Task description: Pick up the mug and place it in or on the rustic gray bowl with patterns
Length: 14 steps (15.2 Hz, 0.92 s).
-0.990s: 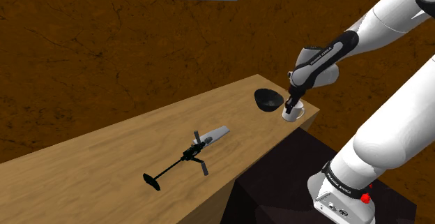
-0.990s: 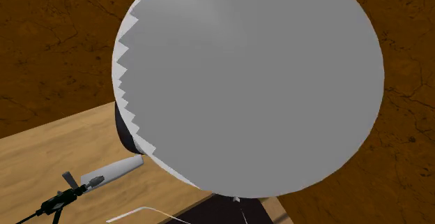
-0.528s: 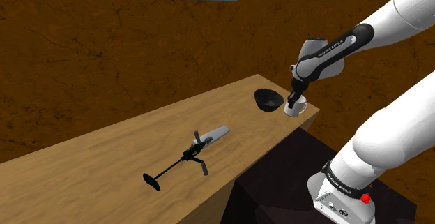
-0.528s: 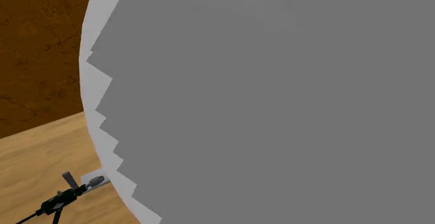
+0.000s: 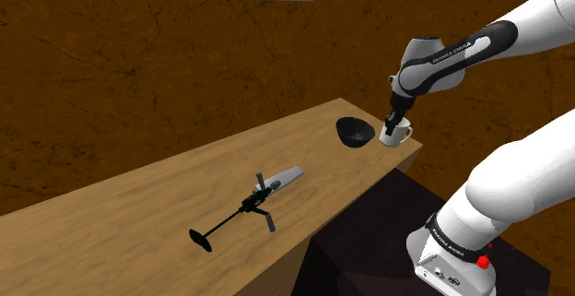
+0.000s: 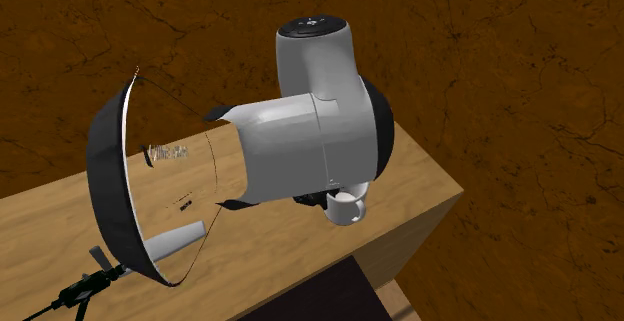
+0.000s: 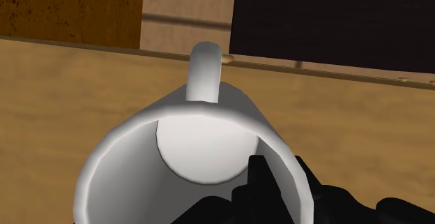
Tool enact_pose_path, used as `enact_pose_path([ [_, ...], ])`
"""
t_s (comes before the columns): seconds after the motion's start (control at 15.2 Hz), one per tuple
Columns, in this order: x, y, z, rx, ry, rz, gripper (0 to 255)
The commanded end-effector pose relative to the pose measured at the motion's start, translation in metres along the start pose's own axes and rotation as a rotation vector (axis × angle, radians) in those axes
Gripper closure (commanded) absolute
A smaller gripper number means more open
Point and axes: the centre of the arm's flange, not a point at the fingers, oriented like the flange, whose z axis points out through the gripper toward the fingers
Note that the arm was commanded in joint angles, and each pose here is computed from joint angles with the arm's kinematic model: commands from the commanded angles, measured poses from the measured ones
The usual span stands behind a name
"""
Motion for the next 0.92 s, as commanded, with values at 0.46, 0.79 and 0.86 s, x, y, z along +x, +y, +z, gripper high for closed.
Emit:
enact_pose_path([
  [0.46, 0.085, 0.036, -0.024, 0.0, -0.001, 0.0, 255],
  [0.79, 0.144, 0.062, -0.035, 0.0, -0.001, 0.0, 255],
  [0.86, 0.159, 0.068, -0.037, 0.0, -0.001, 0.0, 255],
])
